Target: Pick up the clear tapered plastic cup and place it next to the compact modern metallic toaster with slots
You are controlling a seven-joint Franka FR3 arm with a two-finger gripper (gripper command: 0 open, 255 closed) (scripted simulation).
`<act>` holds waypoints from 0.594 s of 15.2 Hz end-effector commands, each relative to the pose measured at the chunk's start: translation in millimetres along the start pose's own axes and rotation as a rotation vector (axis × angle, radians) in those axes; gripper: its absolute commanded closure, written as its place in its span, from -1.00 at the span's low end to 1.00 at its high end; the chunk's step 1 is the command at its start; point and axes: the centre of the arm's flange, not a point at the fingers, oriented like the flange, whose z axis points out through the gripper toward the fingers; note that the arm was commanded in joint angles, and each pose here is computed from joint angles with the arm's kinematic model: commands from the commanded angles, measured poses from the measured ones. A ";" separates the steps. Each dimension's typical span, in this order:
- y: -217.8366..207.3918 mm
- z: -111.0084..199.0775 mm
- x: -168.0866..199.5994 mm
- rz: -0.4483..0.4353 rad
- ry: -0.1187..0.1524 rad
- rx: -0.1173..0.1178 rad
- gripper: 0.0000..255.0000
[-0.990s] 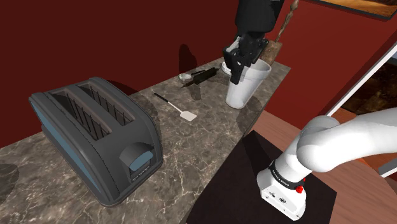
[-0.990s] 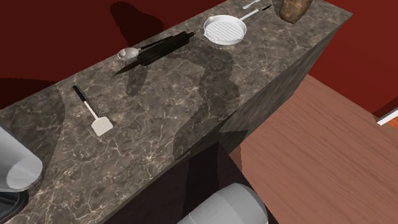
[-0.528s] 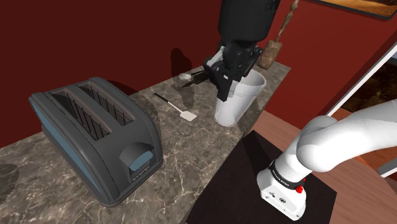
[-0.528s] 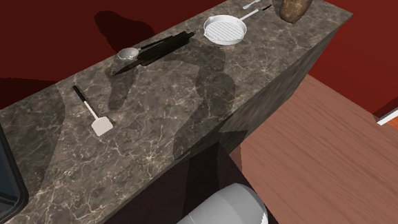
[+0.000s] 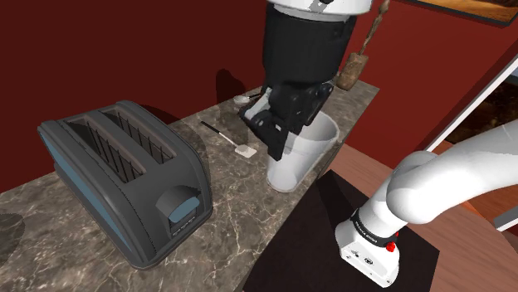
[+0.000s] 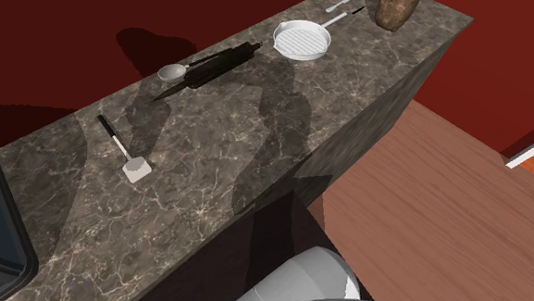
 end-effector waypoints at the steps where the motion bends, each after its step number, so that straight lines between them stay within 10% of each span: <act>1: -1.5 10.9 1.2 0.000 0.000 0.000 1.00; 9: -7.2 52.7 2.0 0.000 0.000 0.000 1.00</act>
